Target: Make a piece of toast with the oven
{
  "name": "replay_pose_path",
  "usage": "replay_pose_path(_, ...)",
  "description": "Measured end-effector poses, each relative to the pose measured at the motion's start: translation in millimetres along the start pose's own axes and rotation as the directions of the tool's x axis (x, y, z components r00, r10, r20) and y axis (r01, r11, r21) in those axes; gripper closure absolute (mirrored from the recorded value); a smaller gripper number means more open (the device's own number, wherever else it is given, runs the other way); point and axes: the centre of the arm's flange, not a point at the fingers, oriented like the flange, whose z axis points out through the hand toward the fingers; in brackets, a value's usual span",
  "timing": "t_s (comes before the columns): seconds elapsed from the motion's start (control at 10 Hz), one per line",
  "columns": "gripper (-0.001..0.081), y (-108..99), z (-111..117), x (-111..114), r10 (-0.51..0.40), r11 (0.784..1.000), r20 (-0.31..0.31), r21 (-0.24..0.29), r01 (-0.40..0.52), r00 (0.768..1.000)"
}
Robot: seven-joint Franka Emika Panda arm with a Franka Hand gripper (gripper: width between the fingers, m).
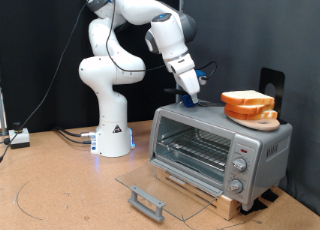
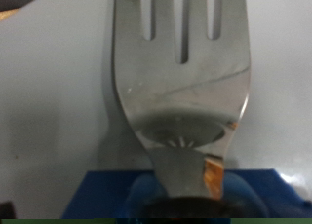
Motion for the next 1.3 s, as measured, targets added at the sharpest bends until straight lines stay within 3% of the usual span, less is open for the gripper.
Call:
replay_pose_path(0.1,0.0050,0.2,0.1,-0.1,0.000,1.000,0.001,0.000,0.000,1.000)
replay_pose_path(0.3,0.0006,0.3,-0.5,-0.6,0.000,1.000,0.004,0.002,0.000,1.000)
replay_pose_path(1.3,-0.0002,9.6,-1.4,-4.7,0.028,1.000,0.039,-0.013,-0.028,0.999)
